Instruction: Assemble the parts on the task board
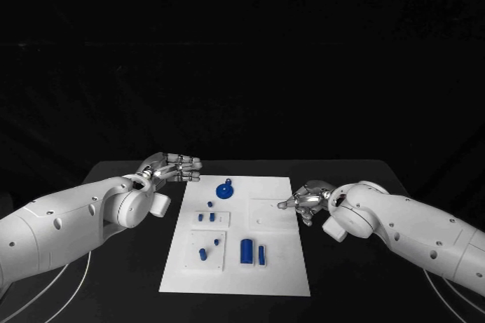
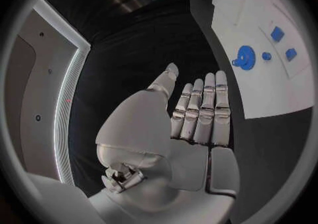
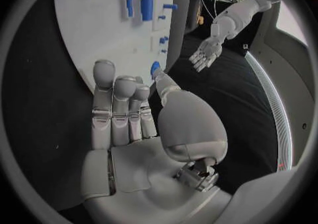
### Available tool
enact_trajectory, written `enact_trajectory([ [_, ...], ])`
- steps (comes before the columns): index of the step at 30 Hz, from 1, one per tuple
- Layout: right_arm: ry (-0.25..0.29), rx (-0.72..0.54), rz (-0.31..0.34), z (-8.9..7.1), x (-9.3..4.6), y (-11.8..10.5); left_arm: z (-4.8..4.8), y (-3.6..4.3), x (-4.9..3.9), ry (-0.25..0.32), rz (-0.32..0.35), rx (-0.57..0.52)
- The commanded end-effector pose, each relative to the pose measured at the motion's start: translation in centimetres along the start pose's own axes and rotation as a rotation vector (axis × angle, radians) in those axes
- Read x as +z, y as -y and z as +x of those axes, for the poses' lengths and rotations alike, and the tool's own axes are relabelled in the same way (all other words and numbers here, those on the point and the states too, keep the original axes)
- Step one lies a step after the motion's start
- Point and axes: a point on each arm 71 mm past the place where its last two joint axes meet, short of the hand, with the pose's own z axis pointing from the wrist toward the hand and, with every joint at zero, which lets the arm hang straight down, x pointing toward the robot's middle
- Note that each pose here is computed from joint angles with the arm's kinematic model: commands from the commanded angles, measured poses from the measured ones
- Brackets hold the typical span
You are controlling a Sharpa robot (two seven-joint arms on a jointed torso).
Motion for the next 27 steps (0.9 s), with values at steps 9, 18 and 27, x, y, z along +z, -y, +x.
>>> enact_trajectory([
  [9, 0.204, 0.383, -0.315, -4.6, 2.7, 1.5, -1.56, 0.26, 0.62, 0.077, 0.074, -0.069],
  [18, 0.221, 0.535, -0.41, -5.3, 3.4, 1.8, -2.29, 0.11, 1.5, 0.094, 0.07, -0.083],
  [27, 0.234, 0.488, -0.356, -5.0, 3.5, 1.7, -1.95, -0.22, 1.38, 0.117, 0.054, -0.061],
])
